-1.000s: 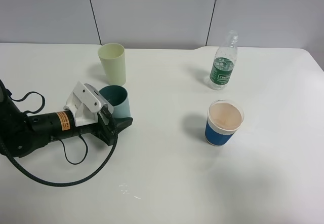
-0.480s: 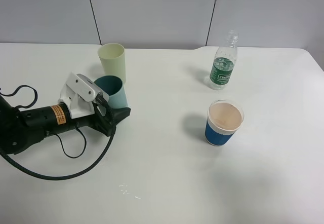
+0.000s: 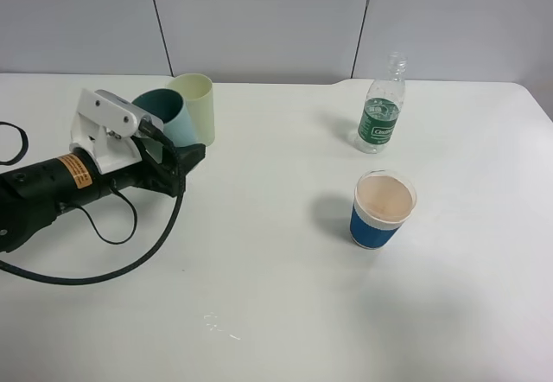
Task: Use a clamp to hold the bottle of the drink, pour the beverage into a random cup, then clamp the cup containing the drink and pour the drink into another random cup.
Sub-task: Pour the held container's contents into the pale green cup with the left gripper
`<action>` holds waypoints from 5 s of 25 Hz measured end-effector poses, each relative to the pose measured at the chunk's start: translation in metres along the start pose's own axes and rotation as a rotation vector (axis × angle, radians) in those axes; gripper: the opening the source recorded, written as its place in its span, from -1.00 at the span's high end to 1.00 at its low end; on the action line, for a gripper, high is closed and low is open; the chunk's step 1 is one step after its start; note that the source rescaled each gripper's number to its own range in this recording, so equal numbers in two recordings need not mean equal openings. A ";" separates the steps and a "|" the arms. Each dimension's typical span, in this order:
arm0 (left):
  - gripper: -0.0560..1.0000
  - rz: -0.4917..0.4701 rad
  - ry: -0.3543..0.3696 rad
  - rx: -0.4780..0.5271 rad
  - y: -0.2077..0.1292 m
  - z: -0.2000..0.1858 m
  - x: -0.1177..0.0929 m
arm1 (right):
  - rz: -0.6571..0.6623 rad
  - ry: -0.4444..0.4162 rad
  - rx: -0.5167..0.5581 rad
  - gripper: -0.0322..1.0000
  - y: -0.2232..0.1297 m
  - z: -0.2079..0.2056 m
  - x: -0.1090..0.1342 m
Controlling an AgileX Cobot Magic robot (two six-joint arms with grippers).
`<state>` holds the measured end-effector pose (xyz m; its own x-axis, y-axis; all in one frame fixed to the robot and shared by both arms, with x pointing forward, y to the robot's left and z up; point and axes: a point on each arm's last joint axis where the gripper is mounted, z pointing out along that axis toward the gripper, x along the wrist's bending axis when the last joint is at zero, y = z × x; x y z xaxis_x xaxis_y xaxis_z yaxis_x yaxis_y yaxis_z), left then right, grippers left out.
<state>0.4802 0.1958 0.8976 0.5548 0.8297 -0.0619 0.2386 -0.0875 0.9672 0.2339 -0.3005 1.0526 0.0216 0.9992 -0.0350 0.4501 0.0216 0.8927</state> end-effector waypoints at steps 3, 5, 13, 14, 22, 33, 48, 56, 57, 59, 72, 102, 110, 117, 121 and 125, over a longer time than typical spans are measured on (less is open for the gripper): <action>0.89 -0.014 0.053 -0.001 0.006 -0.003 0.004 | 0.000 0.000 0.000 -0.71 0.000 0.000 0.000; 0.89 -0.024 0.086 0.010 0.009 -0.004 0.007 | 0.000 0.000 0.000 -0.71 0.000 0.000 0.000; 0.89 -0.006 0.162 0.090 0.022 0.003 0.016 | 0.000 0.000 0.000 -0.71 0.000 0.000 0.000; 0.89 -0.005 0.165 0.095 0.024 0.005 0.017 | 0.000 0.000 0.000 -0.71 0.000 0.000 0.000; 0.89 -0.001 0.216 0.120 0.040 0.016 0.031 | 0.000 0.000 0.000 -0.71 0.000 0.000 0.000; 0.89 0.026 0.309 0.231 0.054 0.020 0.069 | 0.000 0.000 0.000 -0.71 0.000 0.000 0.000; 0.89 0.187 0.333 0.269 0.055 0.019 0.074 | 0.000 0.000 0.000 -0.71 0.000 0.000 0.000; 0.89 0.196 0.402 0.297 0.055 0.018 0.080 | 0.000 0.000 0.000 -0.71 0.000 0.000 0.000; 0.89 0.209 0.404 0.305 0.056 0.018 0.081 | 0.000 0.000 0.000 -0.71 0.000 0.000 0.000; 0.89 0.232 0.405 0.314 0.059 0.020 0.083 | 0.000 0.000 0.000 -0.71 0.000 0.000 0.000; 0.89 0.325 0.365 0.393 0.063 0.024 0.084 | 0.000 0.000 0.000 -0.71 0.000 0.000 0.000; 0.89 0.488 0.247 0.518 0.087 0.048 0.091 | 0.000 0.000 0.000 -0.71 0.000 0.000 0.000; 0.89 0.552 0.226 0.532 0.086 0.049 0.091 | 0.000 0.000 0.000 -0.71 0.000 0.000 0.000; 0.89 0.606 0.208 0.543 0.086 0.049 0.091 | 0.000 0.000 0.000 -0.71 0.000 0.000 0.000; 0.89 0.608 0.214 0.550 0.094 0.053 0.094 | 0.000 0.000 0.000 -0.71 0.000 0.000 0.000; 0.89 0.609 0.219 0.549 0.100 0.057 0.096 | 0.000 0.000 0.000 -0.71 0.000 0.000 0.000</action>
<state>0.6024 0.2358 0.9741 0.5587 0.6338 0.5349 0.3323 -0.7620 0.5559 0.2339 -0.3005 1.0526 0.0216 0.9992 -0.0350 0.4501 0.0216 0.8927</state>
